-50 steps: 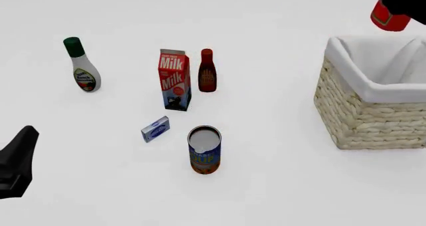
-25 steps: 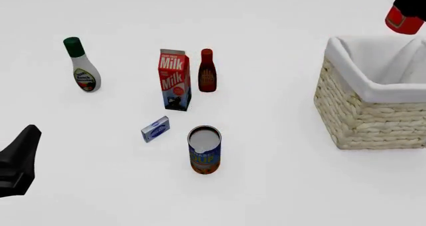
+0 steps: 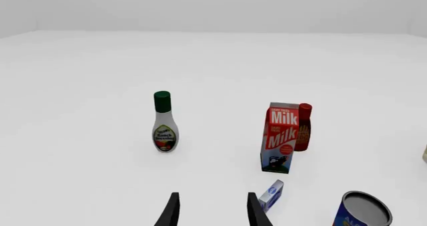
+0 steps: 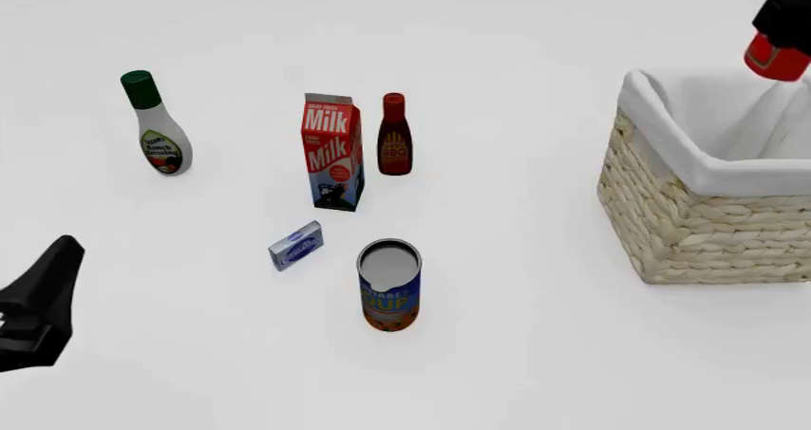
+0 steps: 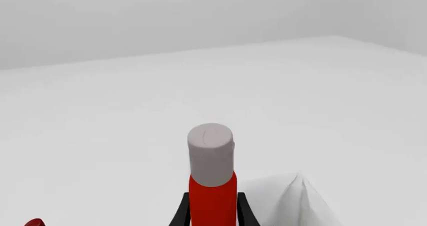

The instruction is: Pick the ketchup and place it in the basket.

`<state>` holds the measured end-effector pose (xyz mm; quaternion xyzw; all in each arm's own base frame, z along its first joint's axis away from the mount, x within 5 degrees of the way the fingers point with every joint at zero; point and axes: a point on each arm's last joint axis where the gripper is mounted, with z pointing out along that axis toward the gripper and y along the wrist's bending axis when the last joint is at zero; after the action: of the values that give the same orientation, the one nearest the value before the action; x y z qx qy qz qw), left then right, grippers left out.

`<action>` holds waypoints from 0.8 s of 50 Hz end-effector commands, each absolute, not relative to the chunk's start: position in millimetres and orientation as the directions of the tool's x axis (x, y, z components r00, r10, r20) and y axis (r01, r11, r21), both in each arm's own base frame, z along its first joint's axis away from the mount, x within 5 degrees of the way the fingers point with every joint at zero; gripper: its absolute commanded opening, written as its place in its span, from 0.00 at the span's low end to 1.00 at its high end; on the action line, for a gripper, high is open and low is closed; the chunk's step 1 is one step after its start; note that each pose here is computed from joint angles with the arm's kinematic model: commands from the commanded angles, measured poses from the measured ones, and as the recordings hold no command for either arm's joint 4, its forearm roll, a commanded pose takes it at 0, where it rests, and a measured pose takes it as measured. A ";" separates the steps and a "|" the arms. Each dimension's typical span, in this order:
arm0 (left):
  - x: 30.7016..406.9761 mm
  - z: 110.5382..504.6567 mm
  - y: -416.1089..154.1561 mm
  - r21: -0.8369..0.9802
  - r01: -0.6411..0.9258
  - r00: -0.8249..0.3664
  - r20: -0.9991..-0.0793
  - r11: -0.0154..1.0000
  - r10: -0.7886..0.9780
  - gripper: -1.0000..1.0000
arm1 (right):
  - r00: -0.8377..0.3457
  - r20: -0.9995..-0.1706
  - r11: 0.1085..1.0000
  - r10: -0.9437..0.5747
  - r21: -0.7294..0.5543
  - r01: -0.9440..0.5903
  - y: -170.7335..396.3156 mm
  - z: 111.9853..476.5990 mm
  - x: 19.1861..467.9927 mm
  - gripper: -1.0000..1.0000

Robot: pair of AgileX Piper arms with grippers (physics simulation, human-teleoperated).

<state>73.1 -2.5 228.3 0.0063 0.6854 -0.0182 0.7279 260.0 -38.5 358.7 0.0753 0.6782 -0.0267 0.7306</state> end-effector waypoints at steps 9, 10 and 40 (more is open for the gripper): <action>77.6 226.2 -3.0 -0.010 0.039 0.051 -0.999 0.999 -0.012 1.00 | 0.062 -0.994 0.975 0.090 0.100 0.198 -57.0 342.2 274.4 0.00; 77.7 226.0 -3.0 -0.010 0.039 0.050 -0.999 0.999 -0.012 1.00 | 0.061 -0.994 0.975 0.086 0.097 0.200 -57.5 341.7 274.4 0.00; 79.4 226.0 -3.0 -0.007 0.038 0.048 -0.999 0.999 -0.009 1.00 | 0.015 -0.996 0.963 0.084 0.085 0.255 -75.5 315.3 285.4 0.00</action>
<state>78.8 -3.0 226.1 0.0106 0.6897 -0.0161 0.7238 282.3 -70.8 319.5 0.1134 0.6985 -0.0599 0.7040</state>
